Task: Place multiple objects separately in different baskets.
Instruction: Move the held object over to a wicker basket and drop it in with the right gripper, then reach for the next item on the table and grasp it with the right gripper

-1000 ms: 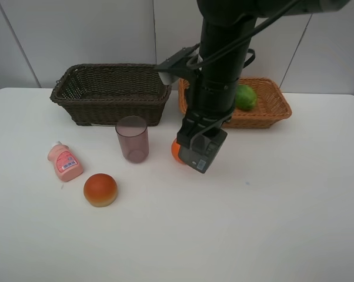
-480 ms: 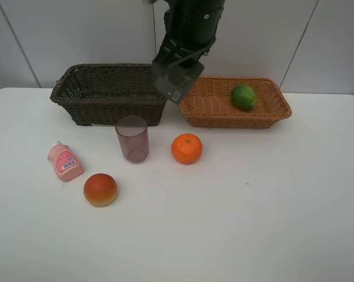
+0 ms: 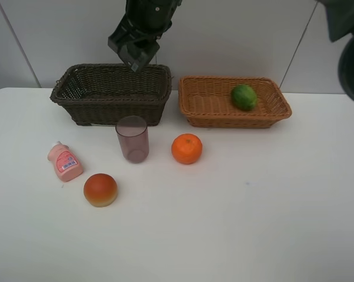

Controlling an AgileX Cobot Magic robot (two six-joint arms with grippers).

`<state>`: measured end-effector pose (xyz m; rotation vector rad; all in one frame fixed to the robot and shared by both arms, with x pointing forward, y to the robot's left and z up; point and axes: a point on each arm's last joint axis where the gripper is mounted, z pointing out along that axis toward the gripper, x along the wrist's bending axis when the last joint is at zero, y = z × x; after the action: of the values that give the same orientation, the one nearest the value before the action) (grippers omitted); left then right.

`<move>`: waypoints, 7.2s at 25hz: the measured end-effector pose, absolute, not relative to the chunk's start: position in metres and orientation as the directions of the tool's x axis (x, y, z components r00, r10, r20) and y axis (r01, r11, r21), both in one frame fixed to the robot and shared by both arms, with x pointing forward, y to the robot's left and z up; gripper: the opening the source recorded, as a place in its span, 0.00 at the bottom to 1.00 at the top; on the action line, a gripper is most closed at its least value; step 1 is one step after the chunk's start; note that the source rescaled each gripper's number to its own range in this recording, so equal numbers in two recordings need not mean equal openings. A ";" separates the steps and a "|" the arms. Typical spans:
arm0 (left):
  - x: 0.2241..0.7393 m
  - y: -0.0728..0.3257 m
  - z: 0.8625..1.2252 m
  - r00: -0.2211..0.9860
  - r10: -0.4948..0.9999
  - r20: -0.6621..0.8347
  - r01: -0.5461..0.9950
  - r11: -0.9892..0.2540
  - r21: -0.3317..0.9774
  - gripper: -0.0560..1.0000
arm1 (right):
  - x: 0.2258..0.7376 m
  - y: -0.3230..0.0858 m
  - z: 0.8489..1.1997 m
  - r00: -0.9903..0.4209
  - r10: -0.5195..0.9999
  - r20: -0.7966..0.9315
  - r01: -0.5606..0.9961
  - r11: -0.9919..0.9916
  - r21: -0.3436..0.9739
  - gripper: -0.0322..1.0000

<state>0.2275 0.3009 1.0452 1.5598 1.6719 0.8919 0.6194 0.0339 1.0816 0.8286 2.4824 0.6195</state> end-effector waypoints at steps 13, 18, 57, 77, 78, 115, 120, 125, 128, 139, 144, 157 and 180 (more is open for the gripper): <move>0.227 0.301 1.045 -0.057 0.998 -0.023 0.537 0.050 0.842 1.00 | 0.669 0.037 1.027 -0.675 0.699 -0.236 0.425 0.630 0.650 0.04; 0.228 0.301 1.045 -0.057 0.998 -0.023 0.536 0.050 0.843 1.00 | 0.680 0.041 1.005 -0.671 0.706 -0.226 0.410 0.608 0.680 0.04; 0.228 0.301 1.045 -0.057 0.998 -0.023 0.536 0.050 0.843 1.00 | 0.694 0.026 0.982 -0.641 0.755 -0.139 0.515 0.557 0.652 0.84; 0.228 0.301 1.045 -0.057 0.998 -0.023 0.536 0.050 0.843 1.00 | 0.653 -0.012 1.066 -0.609 0.775 -0.168 0.640 0.605 0.473 0.84; 0.228 0.301 1.045 -0.057 0.998 -0.023 0.536 0.050 0.843 1.00 | 0.653 -0.012 1.066 -0.603 0.781 -0.164 0.645 0.598 0.475 0.84; 0.228 0.301 1.045 -0.057 0.998 -0.023 0.536 0.050 0.843 1.00 | 0.587 -0.043 1.001 -0.575 0.818 -0.021 0.784 0.559 0.272 0.84; 0.228 0.301 1.045 -0.057 0.998 -0.023 0.536 0.050 0.843 1.00 | 0.590 -0.041 0.976 -0.564 0.826 -0.022 0.804 0.555 0.212 0.84; 0.228 0.301 1.045 -0.057 0.998 -0.023 0.536 0.050 0.843 1.00 | 0.592 -0.042 0.963 -0.563 0.826 -0.043 0.807 0.559 0.191 0.84; 0.228 0.301 1.045 -0.057 0.998 -0.023 0.536 0.050 0.843 1.00 | 0.592 -0.042 0.956 -0.562 0.826 -0.045 0.809 0.560 0.177 0.84; 0.228 0.301 1.045 -0.057 0.998 -0.023 0.536 0.050 0.843 1.00 | 0.597 -0.039 0.930 -0.552 0.833 -0.048 0.819 0.552 0.157 0.84; 0.228 0.301 1.045 -0.057 0.998 -0.023 0.536 0.050 0.843 1.00 | 0.598 -0.040 0.928 -0.558 0.827 -0.064 0.813 0.561 0.156 0.84; 0.228 0.301 1.045 -0.057 0.998 -0.023 0.536 0.050 0.843 1.00 | 0.601 -0.040 0.901 -0.569 0.818 -0.086 0.809 0.575 0.118 0.84; 0.228 0.301 1.045 -0.057 0.998 -0.023 0.536 0.050 0.843 1.00 | 0.603 -0.040 0.884 -0.580 0.808 -0.101 0.803 0.588 0.096 0.72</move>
<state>0.2275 0.3009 1.0453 1.5591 1.6713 0.8926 0.6035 -0.0404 0.8841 1.3667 2.6785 0.0593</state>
